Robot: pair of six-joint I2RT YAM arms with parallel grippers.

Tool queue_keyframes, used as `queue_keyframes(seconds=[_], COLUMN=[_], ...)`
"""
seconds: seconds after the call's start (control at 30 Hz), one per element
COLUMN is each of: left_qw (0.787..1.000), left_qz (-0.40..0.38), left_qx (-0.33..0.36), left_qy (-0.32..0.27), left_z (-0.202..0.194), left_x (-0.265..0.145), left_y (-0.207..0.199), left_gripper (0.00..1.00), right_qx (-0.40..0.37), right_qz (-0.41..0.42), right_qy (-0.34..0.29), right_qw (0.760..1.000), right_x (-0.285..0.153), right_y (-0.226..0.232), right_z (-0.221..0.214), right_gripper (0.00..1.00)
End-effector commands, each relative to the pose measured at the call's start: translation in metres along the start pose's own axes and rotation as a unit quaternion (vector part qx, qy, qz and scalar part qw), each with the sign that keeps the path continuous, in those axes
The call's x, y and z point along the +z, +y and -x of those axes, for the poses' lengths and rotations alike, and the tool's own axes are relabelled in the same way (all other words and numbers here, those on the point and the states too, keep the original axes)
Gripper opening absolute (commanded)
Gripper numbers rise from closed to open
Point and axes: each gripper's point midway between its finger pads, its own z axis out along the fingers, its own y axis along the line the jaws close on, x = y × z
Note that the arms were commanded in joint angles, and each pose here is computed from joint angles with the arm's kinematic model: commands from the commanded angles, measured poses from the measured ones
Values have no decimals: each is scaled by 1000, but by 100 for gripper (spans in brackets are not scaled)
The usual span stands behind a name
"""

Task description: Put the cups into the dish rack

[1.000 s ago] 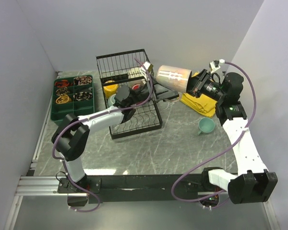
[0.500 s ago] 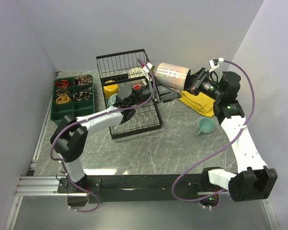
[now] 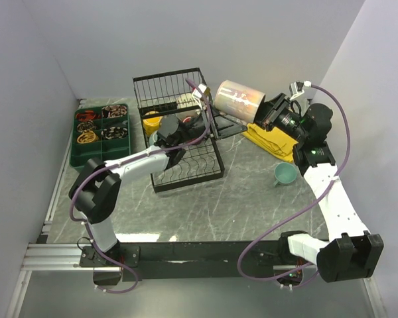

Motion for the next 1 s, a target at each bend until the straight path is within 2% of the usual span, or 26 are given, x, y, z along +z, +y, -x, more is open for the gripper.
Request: queue_keyframes(seconds=[0.0,0.03,0.1,0.13,0.23,0.33,0.6,0.8,0.97], left_qw=[992,993,992,993,992,992,992,991,986], left_qz=[-105,-99,-93,-80,-73,-60,-43,3,44], left_qx=[65,66,84,83,102,109,121,134,156], left_qy=[-6,-2,4,8,6,-3,-18,-20,-21], left_z=[9,8,6,5,5,8,18,21,21], left_x=[-2,-2,-4,-4,-10,-19,-43,-66,-86], left_y=[-80,-78,-81,-76,-79,-78,-81,-68,-56], left_gripper=[1,1,1,1,1,1,1,1,1], right_qx=[-72,-77,-88,-91,-105,-120,-161,-210,-281], right_qz=[50,55,63,66,64,60,45,15,-7], right_qy=[28,29,31,31,29,28,36,48,58], right_qw=[996,995,994,993,992,991,985,976,958], right_x=[-3,-3,-3,-4,-3,-4,-11,-21,-35], right_y=[13,14,18,20,19,16,9,-2,-10], right_z=[-16,-17,-17,-17,-16,-17,-23,-31,-38], right_gripper=[4,18,28,38,50,58,71,73,72])
